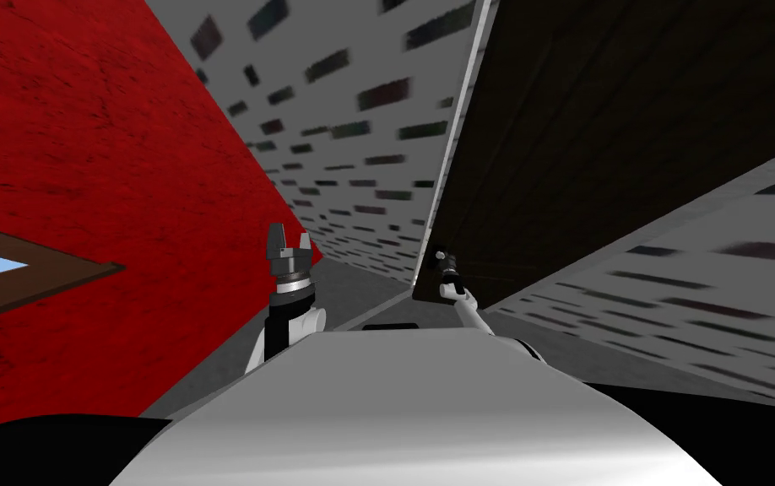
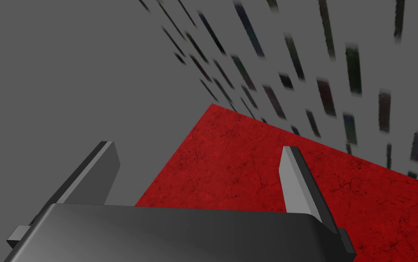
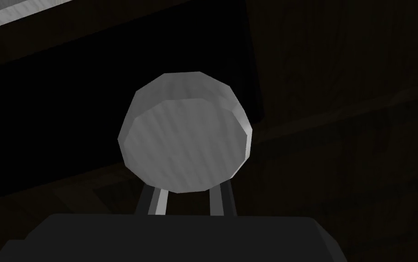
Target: Pull the door open
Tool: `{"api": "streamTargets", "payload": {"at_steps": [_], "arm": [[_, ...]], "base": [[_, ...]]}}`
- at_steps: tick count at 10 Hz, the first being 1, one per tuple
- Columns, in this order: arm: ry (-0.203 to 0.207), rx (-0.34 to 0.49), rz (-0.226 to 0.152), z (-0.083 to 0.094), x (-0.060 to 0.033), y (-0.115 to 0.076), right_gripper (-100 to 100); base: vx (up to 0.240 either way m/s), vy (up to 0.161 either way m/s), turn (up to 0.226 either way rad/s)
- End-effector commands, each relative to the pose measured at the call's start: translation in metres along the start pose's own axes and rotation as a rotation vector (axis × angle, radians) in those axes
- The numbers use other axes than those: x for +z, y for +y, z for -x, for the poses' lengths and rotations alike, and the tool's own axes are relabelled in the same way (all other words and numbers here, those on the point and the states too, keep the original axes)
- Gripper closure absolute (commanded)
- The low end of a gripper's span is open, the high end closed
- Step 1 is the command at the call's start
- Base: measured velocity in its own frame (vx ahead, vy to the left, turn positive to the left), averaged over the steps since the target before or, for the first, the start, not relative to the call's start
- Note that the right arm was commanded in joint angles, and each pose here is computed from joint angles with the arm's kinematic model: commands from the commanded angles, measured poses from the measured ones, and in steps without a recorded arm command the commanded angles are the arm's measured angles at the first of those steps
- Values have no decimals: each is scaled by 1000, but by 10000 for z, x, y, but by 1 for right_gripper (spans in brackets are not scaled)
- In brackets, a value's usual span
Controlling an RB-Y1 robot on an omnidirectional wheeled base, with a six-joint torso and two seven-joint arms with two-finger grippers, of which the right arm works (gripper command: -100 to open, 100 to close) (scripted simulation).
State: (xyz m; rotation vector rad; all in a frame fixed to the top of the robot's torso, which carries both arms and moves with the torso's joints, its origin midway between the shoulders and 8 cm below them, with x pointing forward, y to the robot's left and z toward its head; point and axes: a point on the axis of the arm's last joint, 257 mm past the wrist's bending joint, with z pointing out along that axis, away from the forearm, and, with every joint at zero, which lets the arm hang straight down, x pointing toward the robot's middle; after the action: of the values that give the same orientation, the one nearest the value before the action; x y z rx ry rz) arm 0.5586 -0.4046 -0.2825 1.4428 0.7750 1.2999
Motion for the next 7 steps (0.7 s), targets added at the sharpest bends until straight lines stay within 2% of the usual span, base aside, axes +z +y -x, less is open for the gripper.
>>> {"api": "streamTargets", "payload": {"at_steps": [1, 2, 5, 6, 7], "arm": [[-4, 98, 29, -46, 70, 105, 100], [-4, 104, 29, -46, 70, 105, 100], [-46, 267, 38, 87, 74, 122, 100], [-46, 276, 39, 87, 74, 122, 100], [-59, 332, 43, 130, 75, 125, 100]], "base": [[-77, -51, 181], [-61, -35, 77], [-77, -41, 150], [-55, -44, 59], [-48, -29, 114]]}}
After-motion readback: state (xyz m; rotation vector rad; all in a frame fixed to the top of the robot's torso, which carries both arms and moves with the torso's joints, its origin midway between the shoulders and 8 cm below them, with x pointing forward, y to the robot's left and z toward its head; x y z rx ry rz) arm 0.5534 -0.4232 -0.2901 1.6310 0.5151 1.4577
